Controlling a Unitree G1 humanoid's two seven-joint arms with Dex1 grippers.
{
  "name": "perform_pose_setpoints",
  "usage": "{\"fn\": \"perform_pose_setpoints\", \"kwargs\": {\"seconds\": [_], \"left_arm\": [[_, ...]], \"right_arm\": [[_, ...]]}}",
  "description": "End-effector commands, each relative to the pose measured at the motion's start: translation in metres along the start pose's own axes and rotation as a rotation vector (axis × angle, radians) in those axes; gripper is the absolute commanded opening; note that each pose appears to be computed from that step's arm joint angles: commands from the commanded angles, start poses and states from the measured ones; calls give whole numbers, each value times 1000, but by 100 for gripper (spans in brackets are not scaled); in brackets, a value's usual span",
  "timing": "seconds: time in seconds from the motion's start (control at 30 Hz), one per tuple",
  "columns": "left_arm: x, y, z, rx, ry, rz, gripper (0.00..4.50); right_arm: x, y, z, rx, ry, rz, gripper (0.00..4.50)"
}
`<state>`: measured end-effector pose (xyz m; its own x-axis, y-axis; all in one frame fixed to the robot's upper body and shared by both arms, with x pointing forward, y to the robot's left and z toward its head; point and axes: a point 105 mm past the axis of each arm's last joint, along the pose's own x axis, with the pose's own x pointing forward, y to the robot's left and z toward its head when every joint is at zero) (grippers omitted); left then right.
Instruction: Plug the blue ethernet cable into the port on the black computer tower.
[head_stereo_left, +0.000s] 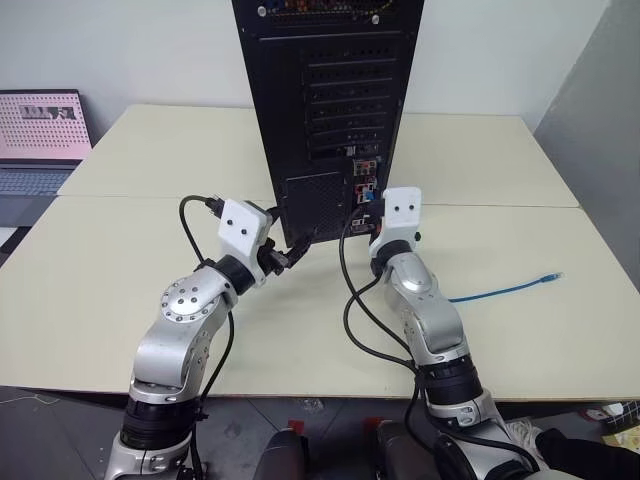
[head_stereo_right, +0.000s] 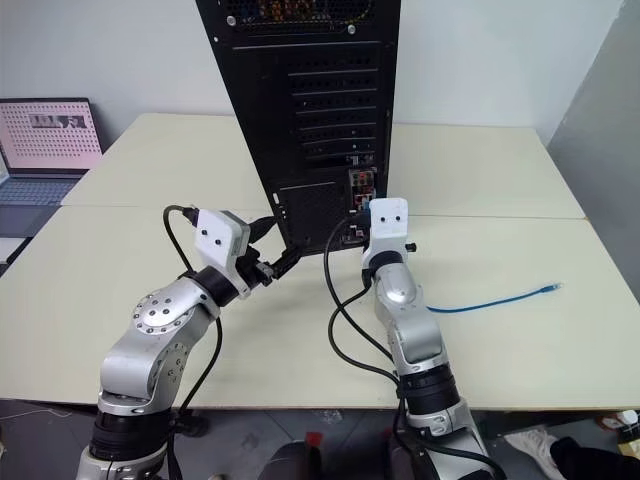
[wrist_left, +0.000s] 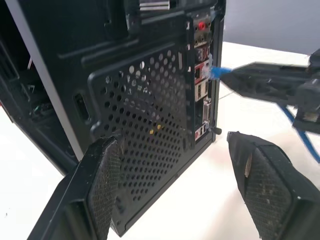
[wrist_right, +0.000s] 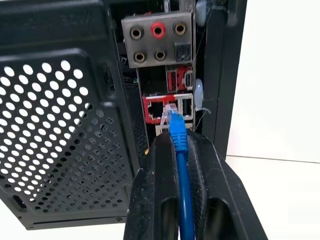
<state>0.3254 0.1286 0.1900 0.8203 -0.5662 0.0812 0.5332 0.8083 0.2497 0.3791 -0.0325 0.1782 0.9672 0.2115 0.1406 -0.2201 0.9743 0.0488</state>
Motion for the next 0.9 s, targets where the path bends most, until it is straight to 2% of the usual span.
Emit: {"fn": "perform_pose_setpoints", "kwargs": {"seconds": [0.03, 0.63, 0.9], "left_arm": [[-1, 2, 14, 54, -48, -19, 347], [-3, 6, 10, 93, -43, -24, 347], [-3, 5, 9, 101, -43, -25, 347]], "right_arm": [[5, 13, 26, 37, -82, 23, 0], [2, 33, 29, 18, -95, 120, 0], [3, 26, 31, 14, -107, 89, 0]]}}
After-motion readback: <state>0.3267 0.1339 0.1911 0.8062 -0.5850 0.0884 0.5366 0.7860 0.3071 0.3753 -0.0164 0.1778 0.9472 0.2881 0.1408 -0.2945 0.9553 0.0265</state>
